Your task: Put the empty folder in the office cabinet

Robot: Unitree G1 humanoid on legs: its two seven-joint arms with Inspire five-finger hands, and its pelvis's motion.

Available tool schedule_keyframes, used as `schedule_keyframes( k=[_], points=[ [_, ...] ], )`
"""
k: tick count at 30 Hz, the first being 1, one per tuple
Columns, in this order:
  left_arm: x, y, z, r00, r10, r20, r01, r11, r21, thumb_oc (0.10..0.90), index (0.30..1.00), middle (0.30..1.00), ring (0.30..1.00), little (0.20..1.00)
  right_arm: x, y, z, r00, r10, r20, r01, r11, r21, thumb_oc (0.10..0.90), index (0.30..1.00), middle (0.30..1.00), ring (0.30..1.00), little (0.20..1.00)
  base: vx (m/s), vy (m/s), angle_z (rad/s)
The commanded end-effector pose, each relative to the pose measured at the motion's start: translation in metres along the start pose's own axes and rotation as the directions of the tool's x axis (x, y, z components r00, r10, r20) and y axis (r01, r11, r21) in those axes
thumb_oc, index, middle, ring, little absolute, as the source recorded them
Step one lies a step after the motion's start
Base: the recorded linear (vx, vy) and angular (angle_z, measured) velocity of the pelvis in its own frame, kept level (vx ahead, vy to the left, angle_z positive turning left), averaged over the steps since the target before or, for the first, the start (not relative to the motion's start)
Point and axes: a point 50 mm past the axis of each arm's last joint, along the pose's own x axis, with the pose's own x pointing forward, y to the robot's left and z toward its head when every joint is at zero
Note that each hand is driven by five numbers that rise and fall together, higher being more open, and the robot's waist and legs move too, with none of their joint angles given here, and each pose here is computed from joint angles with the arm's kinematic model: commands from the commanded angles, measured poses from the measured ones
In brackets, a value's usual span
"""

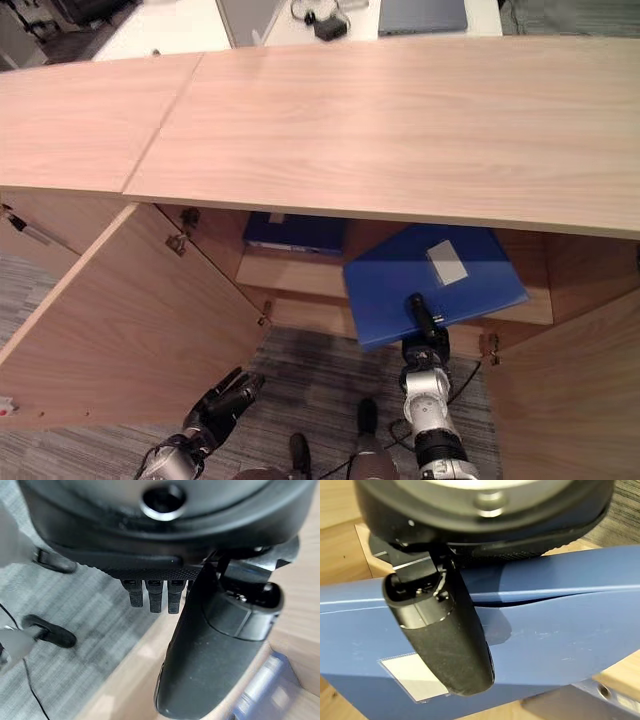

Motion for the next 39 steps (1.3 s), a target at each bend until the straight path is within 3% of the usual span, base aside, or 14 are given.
schedule_keyframes(
  k=[1, 4, 9, 10, 16, 19, 30, 39],
  points=[
    [0.005, 0.008, 0.029, 0.990, 0.064, 0.124, -0.065, 0.998, 0.006, 0.800, 0.900, 0.900, 0.900, 0.900, 0.006, 0.064, 0.021, 0.977, 0.174, 0.126, -0.182, 0.982, 0.054, 0.400, 0.300, 0.300, 0.300, 0.300, -0.08, -0.048, 0.02],
    [0.009, 0.015, 0.025, 0.985, 0.126, 0.114, -0.123, 0.992, -0.033, 0.800, 0.900, 0.900, 0.900, 0.900, 0.011, 0.093, 0.035, 0.961, 0.217, 0.171, -0.229, 0.972, 0.053, 0.400, 0.300, 0.300, 0.300, 0.300, -0.03, -0.032, -0.03],
    [0.009, 0.022, 0.048, 0.943, 0.208, 0.259, -0.257, 0.950, 0.175, 0.800, 0.900, 0.900, 0.900, 0.900, 0.004, 0.147, 0.071, 0.887, 0.306, 0.346, -0.358, 0.929, 0.095, 0.400, 0.300, 0.300, 0.300, 0.300, -0.01, -0.022, -0.03],
    [0.011, 0.022, 0.053, 0.936, 0.214, 0.279, -0.269, 0.947, 0.176, 0.800, 0.900, 0.900, 0.900, 0.900, 0.000, 0.165, 0.086, 0.852, 0.341, 0.399, -0.407, 0.909, 0.093, 0.400, 0.300, 0.300, 0.300, 0.300, -0.03, -0.025, -0.01],
    [0.013, 0.024, 0.058, 0.923, 0.246, 0.295, -0.298, 0.943, 0.149, 0.800, 0.900, 0.900, 0.900, 0.900, -0.010, 0.200, 0.120, 0.785, 0.365, 0.501, -0.470, 0.877, 0.096, 0.400, 0.300, 0.300, 0.300, 0.300, 0.00, -0.021, 0.01],
    [0.013, 0.032, 0.058, 0.913, 0.282, 0.295, -0.338, 0.928, 0.158, 0.800, 0.900, 0.900, 0.900, 0.900, -0.030, 0.234, 0.157, 0.695, 0.384, 0.608, -0.561, 0.818, 0.125, 0.400, 0.300, 0.300, 0.300, 0.300, 0.02, -0.037, 0.00],
    [0.006, 0.045, 0.063, 0.903, 0.292, 0.314, -0.369, 0.903, 0.220, 0.800, 0.900, 0.900, 0.900, 0.900, -0.049, 0.263, 0.211, 0.613, 0.374, 0.695, -0.580, 0.811, 0.075, 0.400, 0.300, 0.300, 0.300, 0.300, 0.00, -0.006, 0.00],
    [0.002, 0.053, 0.064, 0.903, 0.295, 0.311, -0.378, 0.891, 0.252, 0.800, 0.900, 0.900, 0.900, 0.900, -0.053, 0.285, 0.234, 0.635, 0.367, 0.679, -0.525, 0.850, 0.031, 0.405, 0.307, 0.307, 0.307, 0.307, 0.00, 0.000, 0.00]
  ],
)
